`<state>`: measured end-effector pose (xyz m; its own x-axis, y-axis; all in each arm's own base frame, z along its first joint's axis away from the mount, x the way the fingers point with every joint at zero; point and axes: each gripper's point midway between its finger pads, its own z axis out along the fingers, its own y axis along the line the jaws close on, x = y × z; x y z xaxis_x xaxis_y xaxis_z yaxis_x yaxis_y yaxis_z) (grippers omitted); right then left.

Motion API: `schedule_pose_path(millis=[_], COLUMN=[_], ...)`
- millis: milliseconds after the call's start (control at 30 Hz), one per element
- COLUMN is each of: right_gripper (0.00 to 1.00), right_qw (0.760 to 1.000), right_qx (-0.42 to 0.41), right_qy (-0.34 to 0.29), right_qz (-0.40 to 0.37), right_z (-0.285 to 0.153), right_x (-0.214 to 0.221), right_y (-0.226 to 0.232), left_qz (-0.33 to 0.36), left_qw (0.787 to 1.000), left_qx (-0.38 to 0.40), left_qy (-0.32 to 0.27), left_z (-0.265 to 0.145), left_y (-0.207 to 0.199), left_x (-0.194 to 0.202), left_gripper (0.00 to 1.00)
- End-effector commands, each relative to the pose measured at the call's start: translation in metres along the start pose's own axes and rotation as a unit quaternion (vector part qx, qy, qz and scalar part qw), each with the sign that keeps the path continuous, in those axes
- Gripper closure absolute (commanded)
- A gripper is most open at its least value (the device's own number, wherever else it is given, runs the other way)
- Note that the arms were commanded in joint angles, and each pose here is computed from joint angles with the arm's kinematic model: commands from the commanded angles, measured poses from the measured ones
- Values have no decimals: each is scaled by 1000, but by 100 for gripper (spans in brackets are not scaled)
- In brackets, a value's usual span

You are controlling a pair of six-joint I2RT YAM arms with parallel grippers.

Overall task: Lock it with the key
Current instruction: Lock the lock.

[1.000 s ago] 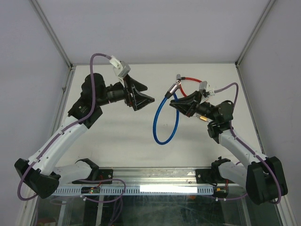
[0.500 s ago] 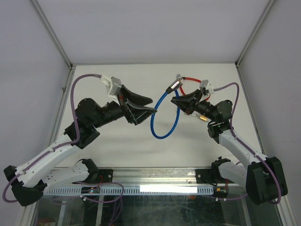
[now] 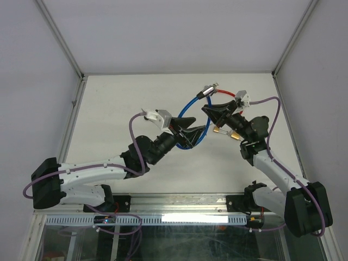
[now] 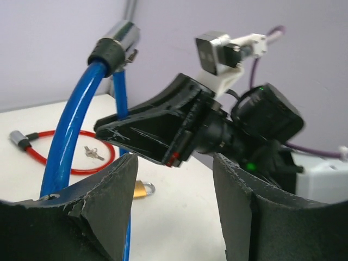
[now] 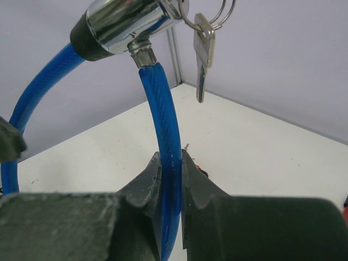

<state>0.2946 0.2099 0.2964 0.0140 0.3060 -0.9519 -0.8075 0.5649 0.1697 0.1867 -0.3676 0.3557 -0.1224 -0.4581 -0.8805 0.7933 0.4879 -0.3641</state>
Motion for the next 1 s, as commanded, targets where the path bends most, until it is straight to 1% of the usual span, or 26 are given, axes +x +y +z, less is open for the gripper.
schedule_pose_path(millis=[0,167,200,233,400,667,967], right_gripper=[100,100,100,100,100,100,100], right_qw=[997,997,997,997,997,997,997], right_qx=[15,15,13,14,14,9,2], right_qy=[-60,-61,-60,-60,-59,-61,-61], right_qz=[-40,-41,-41,-42,-43,-45,-49], right_z=[1,1,1,1,2,1,2], right_x=[-38,-38,-37,-37,-36,-37,-37], right_y=[0,1,2,2,3,6,10], left_qz=[-18,-14,-13,-6,-3,-10,-9], left_qw=[990,984,983,984,980,975,976], left_qx=[-55,-106,-112,-116,-132,-174,-183], left_qy=[-131,-140,-146,-139,-147,-136,-119], left_z=[22,45,47,53,72,92,109], left_y=[12,28,29,31,37,58,69], left_x=[-47,-34,-36,-25,-20,-8,3], left_gripper=[42,38,38,37,35,48,60])
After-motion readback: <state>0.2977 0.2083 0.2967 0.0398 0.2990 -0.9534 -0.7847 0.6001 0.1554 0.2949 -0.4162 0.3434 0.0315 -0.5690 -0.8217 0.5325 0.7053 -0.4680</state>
